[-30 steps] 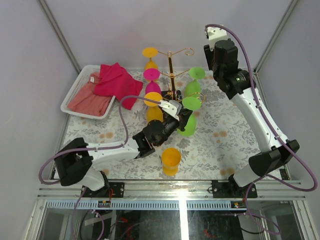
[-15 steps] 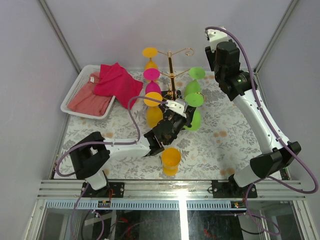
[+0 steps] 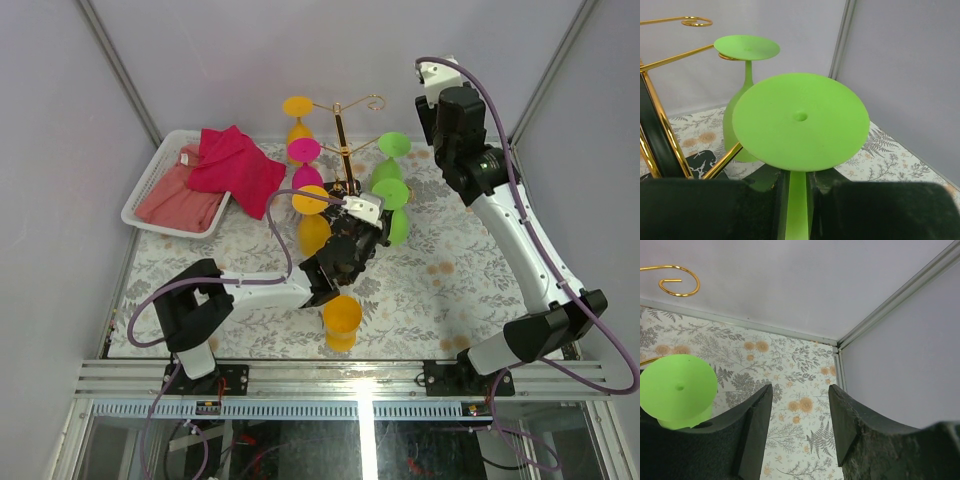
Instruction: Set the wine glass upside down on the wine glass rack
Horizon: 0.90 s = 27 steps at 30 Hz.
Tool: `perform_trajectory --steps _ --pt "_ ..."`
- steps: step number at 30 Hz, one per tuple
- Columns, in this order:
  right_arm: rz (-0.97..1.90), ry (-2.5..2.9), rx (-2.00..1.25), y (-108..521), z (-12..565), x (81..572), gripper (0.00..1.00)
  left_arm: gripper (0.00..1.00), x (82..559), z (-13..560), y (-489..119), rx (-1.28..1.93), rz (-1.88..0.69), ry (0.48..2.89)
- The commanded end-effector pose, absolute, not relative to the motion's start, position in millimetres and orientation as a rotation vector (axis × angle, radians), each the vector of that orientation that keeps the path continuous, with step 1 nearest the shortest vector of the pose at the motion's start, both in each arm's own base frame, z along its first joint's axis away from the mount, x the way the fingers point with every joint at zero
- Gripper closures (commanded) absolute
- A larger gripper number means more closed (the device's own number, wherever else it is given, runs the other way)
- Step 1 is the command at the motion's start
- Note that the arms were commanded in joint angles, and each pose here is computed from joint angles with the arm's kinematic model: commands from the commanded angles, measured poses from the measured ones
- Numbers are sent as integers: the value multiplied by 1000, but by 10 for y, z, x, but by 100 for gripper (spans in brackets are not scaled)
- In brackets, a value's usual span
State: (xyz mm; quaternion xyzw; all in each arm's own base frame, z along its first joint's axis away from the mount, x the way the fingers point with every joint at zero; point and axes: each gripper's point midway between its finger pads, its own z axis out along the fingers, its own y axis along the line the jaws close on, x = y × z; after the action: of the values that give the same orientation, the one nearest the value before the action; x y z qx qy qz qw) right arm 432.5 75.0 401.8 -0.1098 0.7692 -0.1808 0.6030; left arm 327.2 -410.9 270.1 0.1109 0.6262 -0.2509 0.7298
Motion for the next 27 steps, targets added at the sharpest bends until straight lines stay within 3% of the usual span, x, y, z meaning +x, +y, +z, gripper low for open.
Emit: perform_trajectory --steps 1,27 --pt "-425 1716 -211 653 4255 4242 44 100 3301 3043 -4041 144 -565 1293" --pt "-412 1722 -211 647 4214 4230 44 100 3451 2889 -4224 189 -555 1336"
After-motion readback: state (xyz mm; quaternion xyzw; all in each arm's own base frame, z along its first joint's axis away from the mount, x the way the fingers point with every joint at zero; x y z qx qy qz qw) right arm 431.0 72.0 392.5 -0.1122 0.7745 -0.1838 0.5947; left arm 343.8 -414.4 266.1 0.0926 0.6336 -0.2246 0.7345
